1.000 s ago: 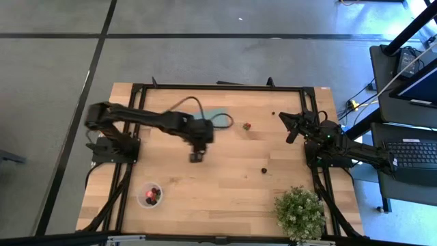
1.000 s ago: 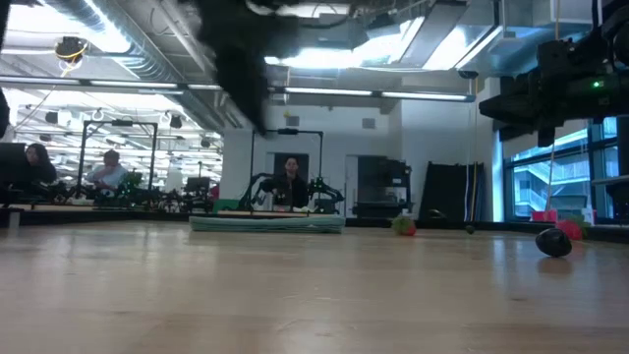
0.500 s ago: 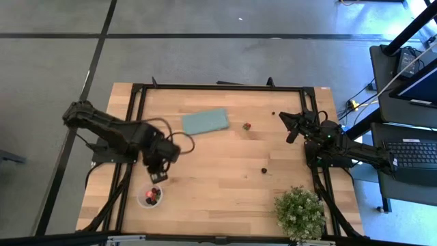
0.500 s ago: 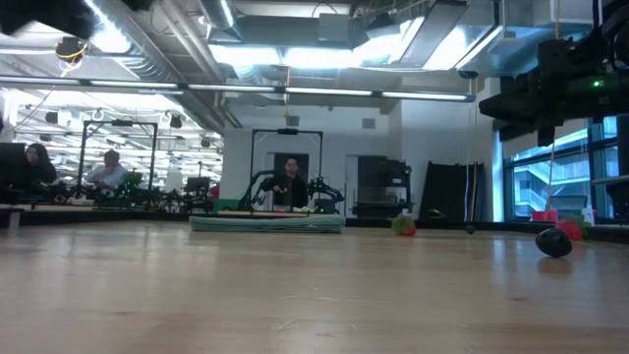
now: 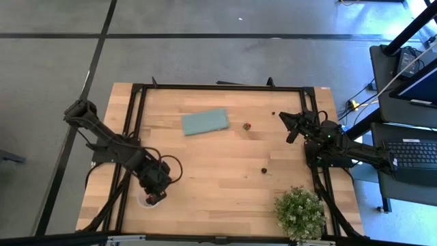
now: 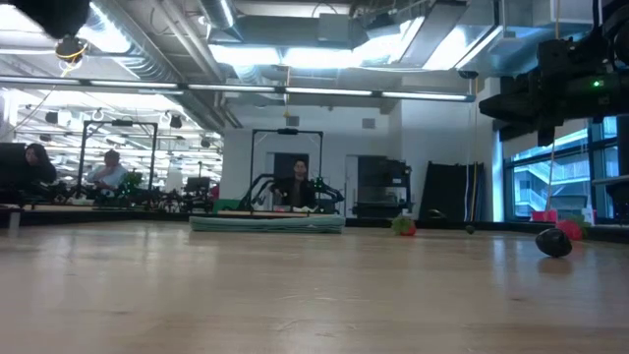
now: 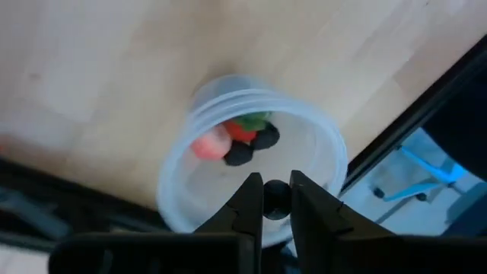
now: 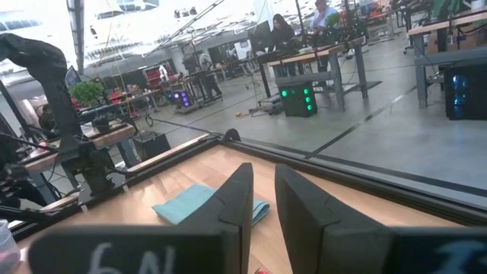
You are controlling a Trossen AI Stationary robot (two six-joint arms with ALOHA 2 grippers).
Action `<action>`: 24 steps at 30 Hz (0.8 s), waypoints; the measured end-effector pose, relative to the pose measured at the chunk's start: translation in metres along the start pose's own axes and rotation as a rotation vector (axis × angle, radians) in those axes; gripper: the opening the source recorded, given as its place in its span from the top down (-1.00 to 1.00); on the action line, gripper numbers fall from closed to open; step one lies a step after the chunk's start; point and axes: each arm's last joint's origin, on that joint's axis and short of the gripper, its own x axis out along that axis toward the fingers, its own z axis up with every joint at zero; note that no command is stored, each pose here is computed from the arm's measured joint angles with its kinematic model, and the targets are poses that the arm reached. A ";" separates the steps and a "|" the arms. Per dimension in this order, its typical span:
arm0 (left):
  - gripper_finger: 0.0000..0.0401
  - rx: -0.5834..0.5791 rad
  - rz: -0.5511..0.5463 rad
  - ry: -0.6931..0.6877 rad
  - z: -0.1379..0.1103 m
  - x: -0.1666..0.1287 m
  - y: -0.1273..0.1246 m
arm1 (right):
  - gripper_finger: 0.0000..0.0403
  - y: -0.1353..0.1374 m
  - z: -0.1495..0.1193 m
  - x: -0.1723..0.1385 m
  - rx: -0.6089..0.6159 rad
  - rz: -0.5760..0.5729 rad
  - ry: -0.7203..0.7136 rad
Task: Pick and placing Produce into tupperware
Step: Put the bottom blueberry into the transparent container, then put the black cherry into the transparent container
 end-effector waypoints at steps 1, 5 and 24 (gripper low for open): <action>0.81 -0.013 -0.004 0.000 0.000 0.006 0.001 | 0.70 0.000 0.000 0.000 0.000 0.000 0.000; 0.72 -0.063 0.023 0.010 -0.003 0.022 0.010 | 0.70 0.000 0.000 0.000 0.002 0.001 -0.004; 0.46 0.034 -0.055 0.089 -0.007 0.004 0.000 | 0.70 0.000 0.001 0.000 0.000 0.002 -0.006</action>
